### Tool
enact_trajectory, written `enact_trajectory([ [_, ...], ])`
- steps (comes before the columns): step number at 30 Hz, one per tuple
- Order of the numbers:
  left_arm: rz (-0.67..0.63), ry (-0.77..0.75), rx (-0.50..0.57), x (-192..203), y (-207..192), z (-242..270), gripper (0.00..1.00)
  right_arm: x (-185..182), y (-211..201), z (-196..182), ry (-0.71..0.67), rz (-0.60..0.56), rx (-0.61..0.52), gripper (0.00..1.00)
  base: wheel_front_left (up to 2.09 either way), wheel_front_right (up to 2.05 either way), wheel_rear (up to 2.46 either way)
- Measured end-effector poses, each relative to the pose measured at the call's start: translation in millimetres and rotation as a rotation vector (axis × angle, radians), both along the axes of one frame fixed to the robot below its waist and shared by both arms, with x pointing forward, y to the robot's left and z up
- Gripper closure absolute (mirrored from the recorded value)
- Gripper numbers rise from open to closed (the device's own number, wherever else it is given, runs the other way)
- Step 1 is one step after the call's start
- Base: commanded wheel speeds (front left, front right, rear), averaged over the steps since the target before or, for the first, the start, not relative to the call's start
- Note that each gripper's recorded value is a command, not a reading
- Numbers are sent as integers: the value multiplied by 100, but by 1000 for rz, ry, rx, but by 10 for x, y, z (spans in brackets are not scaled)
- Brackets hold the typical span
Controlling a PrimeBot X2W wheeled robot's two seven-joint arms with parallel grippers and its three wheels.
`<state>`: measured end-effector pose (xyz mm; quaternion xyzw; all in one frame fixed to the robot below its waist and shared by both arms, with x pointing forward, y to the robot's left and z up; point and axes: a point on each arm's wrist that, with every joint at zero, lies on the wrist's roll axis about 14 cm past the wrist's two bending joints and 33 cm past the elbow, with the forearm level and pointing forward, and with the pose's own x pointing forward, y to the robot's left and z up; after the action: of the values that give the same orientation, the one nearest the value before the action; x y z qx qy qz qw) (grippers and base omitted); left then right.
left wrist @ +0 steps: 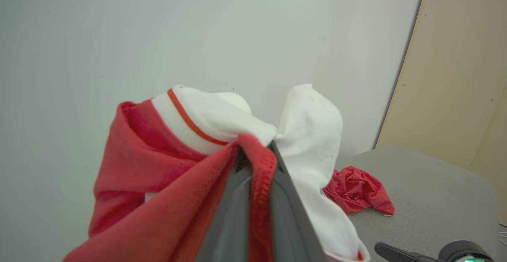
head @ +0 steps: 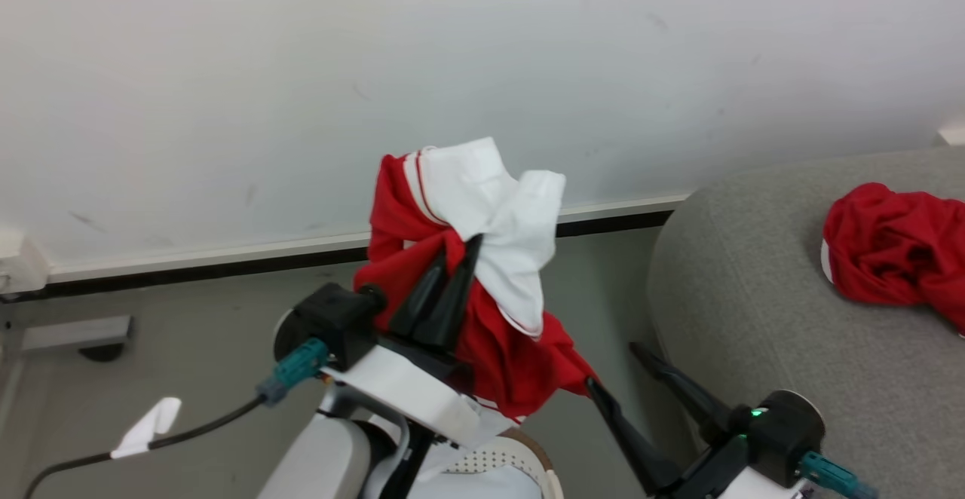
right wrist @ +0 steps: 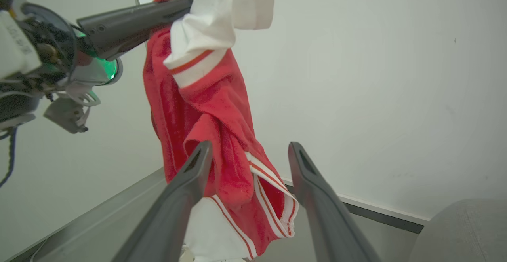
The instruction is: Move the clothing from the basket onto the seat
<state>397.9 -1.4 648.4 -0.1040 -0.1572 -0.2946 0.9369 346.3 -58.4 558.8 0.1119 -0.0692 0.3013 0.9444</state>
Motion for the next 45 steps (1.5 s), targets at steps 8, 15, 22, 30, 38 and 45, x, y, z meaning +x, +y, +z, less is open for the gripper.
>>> enact_trajectory([
  [8,-35,18,12,-192,-68,-68,100,108,435,-162,36,141,-89,0,0,0,0],
  [15,-61,33,12,-377,-98,-96,100,158,674,-273,53,216,-159,37,0,0,0],
  [22,-23,36,3,-426,2,-84,100,172,797,-235,49,242,-155,100,0,0,0],
  [30,-11,38,1,-406,22,-91,100,165,810,-184,47,238,-131,100,0,0,0],
  [38,6,52,9,-341,51,-154,100,256,664,-43,44,177,-55,100,0,0,0],
  [45,-30,93,-5,-310,-60,-271,0,450,274,158,11,60,9,100,0,0,0],
])
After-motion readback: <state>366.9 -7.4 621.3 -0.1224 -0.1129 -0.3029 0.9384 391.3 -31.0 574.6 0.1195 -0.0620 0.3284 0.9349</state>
